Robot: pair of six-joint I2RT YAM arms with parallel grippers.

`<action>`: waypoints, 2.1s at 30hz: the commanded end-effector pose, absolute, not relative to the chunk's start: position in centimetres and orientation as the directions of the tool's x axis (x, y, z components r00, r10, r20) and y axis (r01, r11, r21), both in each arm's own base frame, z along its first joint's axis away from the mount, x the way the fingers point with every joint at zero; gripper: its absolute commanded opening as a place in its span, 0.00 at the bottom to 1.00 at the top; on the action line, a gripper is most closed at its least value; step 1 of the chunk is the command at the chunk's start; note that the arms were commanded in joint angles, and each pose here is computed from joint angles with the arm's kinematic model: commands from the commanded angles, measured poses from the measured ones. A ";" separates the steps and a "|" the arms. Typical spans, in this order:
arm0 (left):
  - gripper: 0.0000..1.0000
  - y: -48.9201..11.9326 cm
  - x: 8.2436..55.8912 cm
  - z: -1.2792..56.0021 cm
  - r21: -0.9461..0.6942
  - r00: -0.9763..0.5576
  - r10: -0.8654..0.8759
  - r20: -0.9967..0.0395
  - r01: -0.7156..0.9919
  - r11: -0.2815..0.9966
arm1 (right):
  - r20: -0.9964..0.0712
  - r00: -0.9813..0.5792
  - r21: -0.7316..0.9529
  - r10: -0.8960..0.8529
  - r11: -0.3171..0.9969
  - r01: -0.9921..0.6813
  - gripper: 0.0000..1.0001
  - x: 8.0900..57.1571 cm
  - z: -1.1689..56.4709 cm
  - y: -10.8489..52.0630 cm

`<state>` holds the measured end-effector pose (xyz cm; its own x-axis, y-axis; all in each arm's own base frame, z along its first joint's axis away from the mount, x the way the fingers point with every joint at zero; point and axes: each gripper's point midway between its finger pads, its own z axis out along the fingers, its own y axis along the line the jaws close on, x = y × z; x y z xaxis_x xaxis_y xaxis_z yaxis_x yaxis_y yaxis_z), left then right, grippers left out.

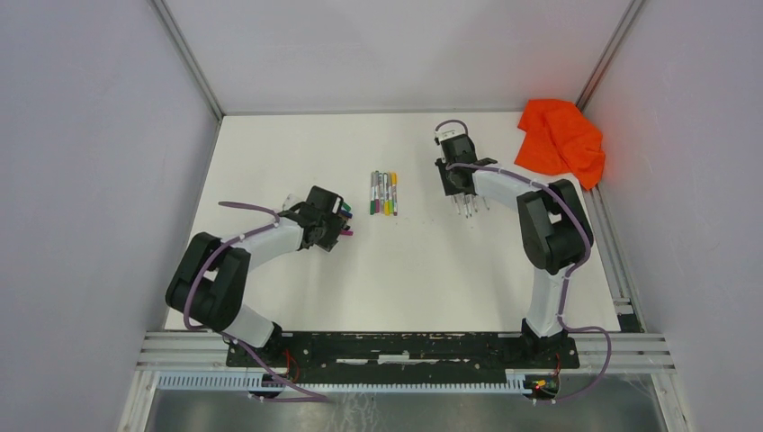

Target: Open the pen caps

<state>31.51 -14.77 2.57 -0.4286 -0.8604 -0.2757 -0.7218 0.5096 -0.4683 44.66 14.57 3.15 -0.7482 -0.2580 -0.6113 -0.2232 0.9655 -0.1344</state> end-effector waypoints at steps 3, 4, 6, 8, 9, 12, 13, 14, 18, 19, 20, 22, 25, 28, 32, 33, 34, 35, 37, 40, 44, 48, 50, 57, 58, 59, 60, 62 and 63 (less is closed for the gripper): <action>0.61 -13.0 30.4 3.3 -0.431 -0.464 -0.812 -0.354 -0.690 0.582 | -0.745 -0.619 -0.127 -0.249 0.964 -0.235 0.32 47.2 11.2 17.4; 0.65 -13.0 30.5 3.6 -0.439 -0.464 -0.809 -0.361 -0.681 0.586 | -0.749 -0.614 -0.124 -0.249 0.963 -0.240 0.32 47.2 11.4 17.9; 0.71 -13.0 30.7 4.2 -0.454 -0.465 -0.802 -0.374 -0.662 0.596 | -0.754 -0.609 -0.105 -0.246 0.960 -0.258 0.33 47.1 11.6 19.1; 0.77 -13.1 30.9 4.7 -0.467 -0.469 -0.795 -0.386 -0.644 0.606 | -0.752 -0.612 -0.087 -0.246 0.957 -0.278 0.33 47.0 11.3 20.5; 0.78 -13.1 31.0 4.9 -0.472 -0.473 -0.790 -0.390 -0.633 0.613 | -0.750 -0.613 -0.080 -0.248 0.954 -0.288 0.33 46.8 11.1 21.2; 0.80 -13.5 31.3 5.5 -0.485 -0.488 -0.777 -0.397 -0.608 0.629 | -0.745 -0.624 -0.026 -0.236 0.945 -0.327 0.33 46.4 10.2 23.6; 0.80 -13.6 31.3 5.7 -0.489 -0.493 -0.773 -0.400 -0.598 0.635 | -0.742 -0.629 -0.008 -0.230 0.942 -0.334 0.34 46.2 9.8 24.3; 0.80 -13.8 31.6 5.9 -0.499 -0.496 -0.769 -0.403 -0.586 0.639 | -0.740 -0.633 0.000 -0.228 0.941 -0.339 0.34 46.1 9.5 24.8; 0.80 -14.0 31.7 6.4 -0.505 -0.511 -0.754 -0.413 -0.560 0.657 | -0.735 -0.641 0.035 -0.220 0.932 -0.361 0.33 45.8 8.8 27.0; 0.79 -14.0 31.7 6.4 -0.503 -0.514 -0.751 -0.416 -0.558 0.660 | -0.733 -0.643 0.037 -0.221 0.931 -0.362 0.34 45.9 8.6 27.4; 0.79 -14.0 31.7 6.4 -0.503 -0.515 -0.748 -0.418 -0.555 0.663 | -0.731 -0.645 0.041 -0.222 0.929 -0.367 0.34 45.8 8.4 27.8; 0.79 -14.0 31.7 6.6 -0.504 -0.518 -0.743 -0.424 -0.547 0.668 | -0.729 -0.647 0.048 -0.222 0.927 -0.372 0.34 45.8 8.2 28.5; 0.78 -14.0 31.8 6.8 -0.503 -0.521 -0.738 -0.429 -0.541 0.674 | -0.723 -0.652 0.045 -0.228 0.926 -0.375 0.34 45.7 7.9 29.3; 0.77 -14.0 31.8 6.9 -0.504 -0.523 -0.735 -0.430 -0.537 0.677 | -0.717 -0.658 0.047 -0.231 0.925 -0.376 0.34 45.7 7.4 29.8; 0.77 -14.0 31.8 6.9 -0.502 -0.526 -0.731 -0.434 -0.533 0.681 | -0.706 -0.667 0.049 -0.237 0.924 -0.379 0.34 45.6 6.7 30.5; 0.77 -14.0 31.8 7.0 -0.503 -0.526 -0.731 -0.435 -0.532 0.682 | -0.703 -0.670 0.048 -0.238 0.924 -0.380 0.34 45.6 6.5 30.6; 0.77 -14.0 31.8 7.0 -0.501 -0.527 -0.729 -0.436 -0.531 0.683 | -0.701 -0.671 0.048 -0.239 0.924 -0.380 0.34 45.6 6.3 30.8; 0.77 -14.0 31.8 7.0 -0.502 -0.526 -0.729 -0.438 -0.530 0.684 | -0.699 -0.673 0.047 -0.242 0.923 -0.381 0.34 45.7 6.2 30.9; 0.77 -13.9 31.9 7.1 -0.502 -0.524 -0.729 -0.440 -0.529 0.684 | -0.695 -0.676 0.043 -0.245 0.924 -0.379 0.34 45.8 6.0 31.0; 0.77 -13.9 31.8 7.1 -0.500 -0.524 -0.729 -0.441 -0.531 0.684 | -0.689 -0.681 0.042 -0.246 0.925 -0.377 0.34 45.7 5.6 31.1; 0.77 -13.9 31.9 7.2 -0.500 -0.524 -0.728 -0.443 -0.530 0.686 | -0.682 -0.687 0.039 -0.252 0.925 -0.378 0.34 45.7 5.1 31.2; 0.77 -13.8 31.8 7.1 -0.496 -0.524 -0.727 -0.443 -0.532 0.686 | -0.676 -0.691 0.036 -0.255 0.926 -0.376 0.34 45.7 4.8 31.2; 0.77 -13.8 31.8 7.0 -0.494 -0.524 -0.727 -0.444 -0.533 0.687 | -0.672 -0.695 0.037 -0.257 0.925 -0.378 0.34 45.6 4.5 31.2; 0.77 -13.7 31.8 7.1 -0.492 -0.524 -0.726 -0.446 -0.534 0.687 | -0.656 -0.705 0.023 -0.268 0.927 -0.373 0.34 45.6 3.6 31.0; 0.77 -13.7 31.8 7.1 -0.492 -0.523 -0.726 -0.446 -0.534 0.688 | -0.653 -0.708 0.020 -0.270 0.928 -0.373 0.34 45.6 3.5 31.0; 0.77 -13.7 31.8 7.1 -0.491 -0.524 -0.725 -0.446 -0.534 0.688 | -0.651 -0.708 0.017 -0.275 0.927 -0.375 0.34 45.5 3.4 31.0; 0.77 -13.7 31.9 7.1 -0.491 -0.523 -0.726 -0.447 -0.534 0.688 | -0.648 -0.710 0.015 -0.276 0.927 -0.374 0.34 45.6 3.4 30.9; 0.76 -13.7 31.9 7.1 -0.490 -0.523 -0.725 -0.447 -0.535 0.688 | -0.641 -0.713 0.005 -0.282 0.928 -0.372 0.34 45.5 3.1 30.7; 0.76 -13.7 31.9 7.2 -0.490 -0.523 -0.725 -0.448 -0.534 0.689 | -0.638 -0.714 -0.004 -0.288 0.929 -0.370 0.34 45.5 3.0 30.5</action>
<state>30.80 -13.68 5.34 -0.5363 -0.7372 -0.4110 -0.5727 0.6755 -0.4644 44.78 30.51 2.71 -0.7194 -0.2846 -0.6336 -0.3892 0.9207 0.0284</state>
